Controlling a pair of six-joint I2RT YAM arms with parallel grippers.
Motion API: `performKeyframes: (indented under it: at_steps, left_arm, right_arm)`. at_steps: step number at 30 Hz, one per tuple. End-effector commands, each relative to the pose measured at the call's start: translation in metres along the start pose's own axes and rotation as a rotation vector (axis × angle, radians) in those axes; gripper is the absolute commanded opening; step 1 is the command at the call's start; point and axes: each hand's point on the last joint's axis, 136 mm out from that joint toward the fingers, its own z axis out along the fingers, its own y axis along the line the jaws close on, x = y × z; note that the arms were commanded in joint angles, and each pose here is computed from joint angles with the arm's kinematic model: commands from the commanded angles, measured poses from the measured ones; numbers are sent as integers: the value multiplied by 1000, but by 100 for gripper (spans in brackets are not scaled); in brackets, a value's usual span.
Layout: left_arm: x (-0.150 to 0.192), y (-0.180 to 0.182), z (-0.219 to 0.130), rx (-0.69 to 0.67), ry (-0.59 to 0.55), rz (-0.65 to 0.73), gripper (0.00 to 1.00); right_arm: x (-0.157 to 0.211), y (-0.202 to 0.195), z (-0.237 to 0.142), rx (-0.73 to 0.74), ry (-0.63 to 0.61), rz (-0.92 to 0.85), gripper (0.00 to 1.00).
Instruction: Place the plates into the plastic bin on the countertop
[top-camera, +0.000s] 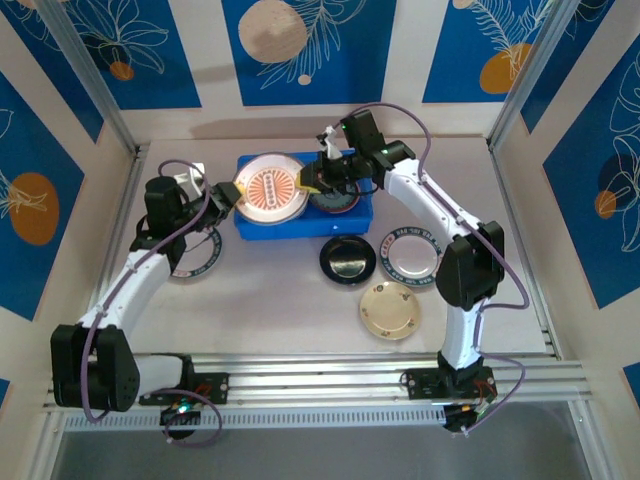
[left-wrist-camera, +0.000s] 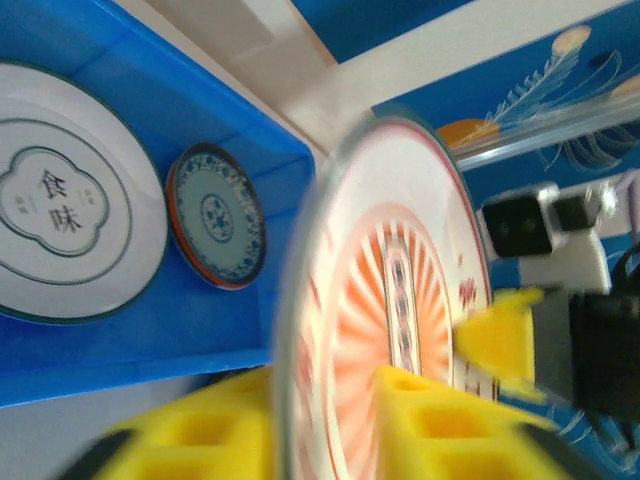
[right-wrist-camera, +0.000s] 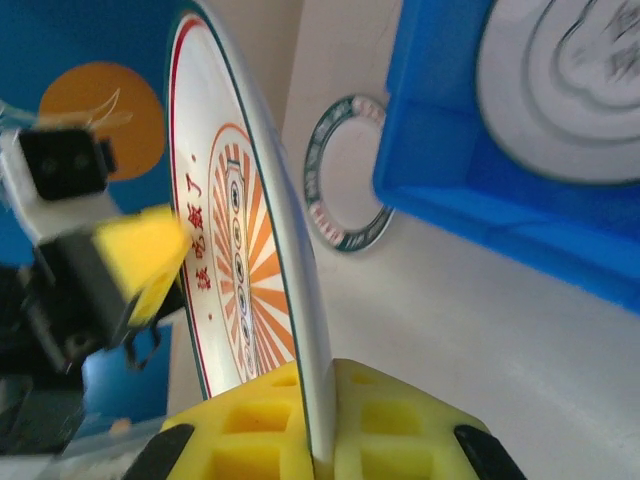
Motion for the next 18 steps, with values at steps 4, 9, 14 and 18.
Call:
performKeyframes:
  at_steps: [4,9,14,18]
  left_arm:
    - [-13,-23,-19,-69,-24,163,81]
    - [-23,-26,-30,-146,-56,239,84]
    - [-26,-24,-33,-166,-72,245,84]
    - [-26,-21,-35,-179,-78,241,84]
  right_arm:
    - [-42,-4,-6,29,-113,-19,0]
    - [-52,-8,3,36,-115,-26,0]
    - [-59,-20,15,50,-99,-20,0]
    - [-65,-30,23,54,-93,-1,0]
